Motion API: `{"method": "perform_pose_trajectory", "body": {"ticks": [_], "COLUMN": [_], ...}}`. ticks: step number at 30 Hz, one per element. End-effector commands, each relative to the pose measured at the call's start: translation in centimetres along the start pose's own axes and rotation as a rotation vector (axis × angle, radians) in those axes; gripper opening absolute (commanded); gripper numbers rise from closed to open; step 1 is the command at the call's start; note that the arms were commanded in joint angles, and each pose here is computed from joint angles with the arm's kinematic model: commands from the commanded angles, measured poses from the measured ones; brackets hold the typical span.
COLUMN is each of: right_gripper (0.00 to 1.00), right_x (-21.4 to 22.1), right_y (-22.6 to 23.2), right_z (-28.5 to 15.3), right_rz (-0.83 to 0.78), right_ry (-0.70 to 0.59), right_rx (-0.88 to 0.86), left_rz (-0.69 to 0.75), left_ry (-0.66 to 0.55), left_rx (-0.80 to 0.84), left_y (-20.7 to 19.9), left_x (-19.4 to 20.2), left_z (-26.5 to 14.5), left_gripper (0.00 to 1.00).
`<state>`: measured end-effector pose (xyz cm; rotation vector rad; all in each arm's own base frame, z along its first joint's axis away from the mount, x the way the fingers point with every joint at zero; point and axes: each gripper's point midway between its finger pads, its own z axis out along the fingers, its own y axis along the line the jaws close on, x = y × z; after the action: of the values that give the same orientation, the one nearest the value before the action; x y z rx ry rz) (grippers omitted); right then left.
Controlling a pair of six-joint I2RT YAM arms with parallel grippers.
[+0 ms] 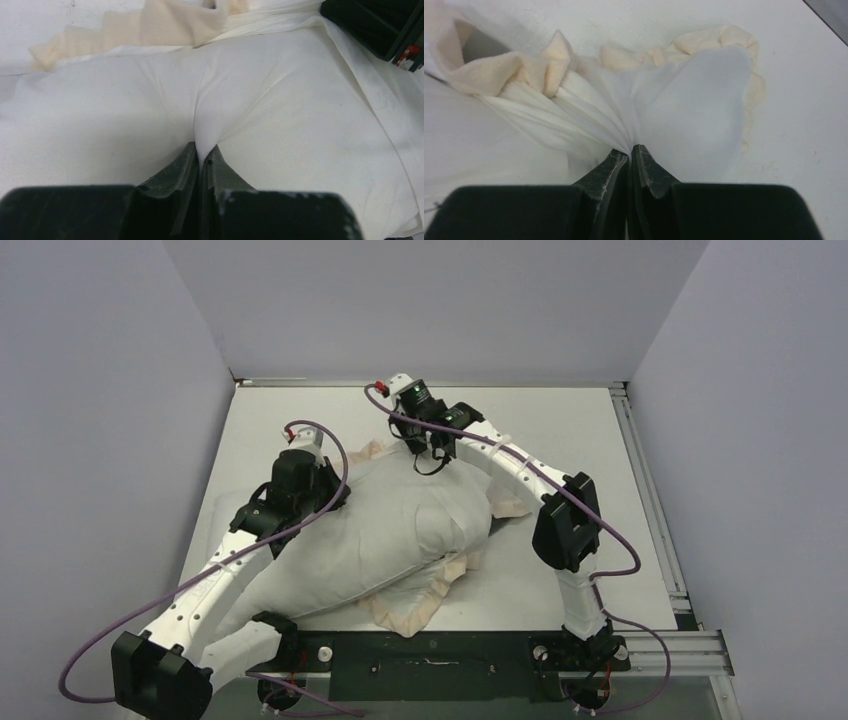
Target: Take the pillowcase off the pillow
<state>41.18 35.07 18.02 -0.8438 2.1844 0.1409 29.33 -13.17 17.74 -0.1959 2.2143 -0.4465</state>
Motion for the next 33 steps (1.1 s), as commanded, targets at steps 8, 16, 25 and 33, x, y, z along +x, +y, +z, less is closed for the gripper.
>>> {"method": "perform_pose_trajectory", "body": {"ticks": [8, 16, 25, 33], "right_gripper": [0.05, 0.05, 0.05, 0.05], "right_x": [-0.5, 2.5, 3.6, 1.4], "right_y": [-21.9, -28.7, -31.2, -29.6], "right_z": [-11.5, -17.4, -23.5, -26.6], "right_rz": [0.449, 0.660, 0.771, 0.749], "right_ry": [-0.221, -0.362, -0.515, -0.615], "right_rx": [0.467, 0.567, 0.630, 0.541], "left_rz": [-0.045, -0.106, -0.090, -0.071], "left_ry": [0.079, 0.041, -0.065, -0.187], "left_rx": [-0.221, -0.232, -0.260, -0.296], "left_y": [7.1, 8.3, 7.5, 6.9], "left_x": [2.5, 1.3, -3.7, -8.8], "left_z": [-2.4, -3.5, -5.7, -7.5], "left_gripper": [0.00, 0.00, 0.00, 0.00]}}
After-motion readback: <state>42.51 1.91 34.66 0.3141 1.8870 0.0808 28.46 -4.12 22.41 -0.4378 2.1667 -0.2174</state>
